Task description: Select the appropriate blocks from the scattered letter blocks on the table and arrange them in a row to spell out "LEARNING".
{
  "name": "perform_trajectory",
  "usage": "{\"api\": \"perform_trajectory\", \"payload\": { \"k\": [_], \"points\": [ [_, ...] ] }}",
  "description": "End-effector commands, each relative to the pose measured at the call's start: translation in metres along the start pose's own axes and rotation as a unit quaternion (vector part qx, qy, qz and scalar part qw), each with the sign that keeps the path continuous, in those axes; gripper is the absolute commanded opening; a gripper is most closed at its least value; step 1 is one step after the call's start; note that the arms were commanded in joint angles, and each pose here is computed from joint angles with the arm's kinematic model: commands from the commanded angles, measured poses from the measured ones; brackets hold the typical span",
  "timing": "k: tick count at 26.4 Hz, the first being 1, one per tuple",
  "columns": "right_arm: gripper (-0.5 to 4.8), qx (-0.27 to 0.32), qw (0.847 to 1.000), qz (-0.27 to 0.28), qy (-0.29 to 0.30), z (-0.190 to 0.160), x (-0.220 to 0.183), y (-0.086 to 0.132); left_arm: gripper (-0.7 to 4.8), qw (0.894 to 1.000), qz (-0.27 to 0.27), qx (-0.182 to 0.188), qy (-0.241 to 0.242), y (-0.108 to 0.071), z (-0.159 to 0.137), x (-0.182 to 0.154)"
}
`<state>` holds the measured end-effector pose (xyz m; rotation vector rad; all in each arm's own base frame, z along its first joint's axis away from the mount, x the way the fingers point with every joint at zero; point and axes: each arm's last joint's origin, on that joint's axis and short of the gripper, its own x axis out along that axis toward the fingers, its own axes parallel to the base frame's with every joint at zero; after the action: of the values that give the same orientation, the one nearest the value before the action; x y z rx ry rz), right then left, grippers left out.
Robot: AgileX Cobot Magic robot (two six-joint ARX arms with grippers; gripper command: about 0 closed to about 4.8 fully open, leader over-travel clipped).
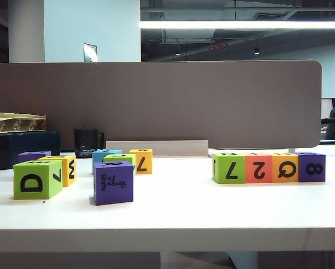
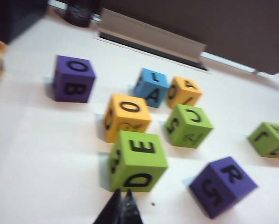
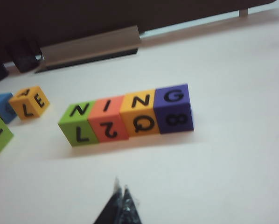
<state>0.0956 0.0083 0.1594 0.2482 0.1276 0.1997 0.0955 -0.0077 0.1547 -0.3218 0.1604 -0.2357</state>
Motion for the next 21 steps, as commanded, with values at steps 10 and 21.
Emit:
{"api": "perform_trajectory", "payload": {
  "k": [10, 21],
  "points": [
    [-0.03, -0.01, 0.995, 0.048, -0.084, 0.063, -0.025, 0.022, -0.06, 0.996, -0.055, -0.002, -0.065, -0.021, 0.046, -0.018],
    [-0.02, -0.008, 0.996, 0.072, -0.054, 0.098, -0.03, 0.033, -0.06, 0.996, -0.062, 0.004, -0.064, -0.03, 0.065, -0.025]
  ]
}}
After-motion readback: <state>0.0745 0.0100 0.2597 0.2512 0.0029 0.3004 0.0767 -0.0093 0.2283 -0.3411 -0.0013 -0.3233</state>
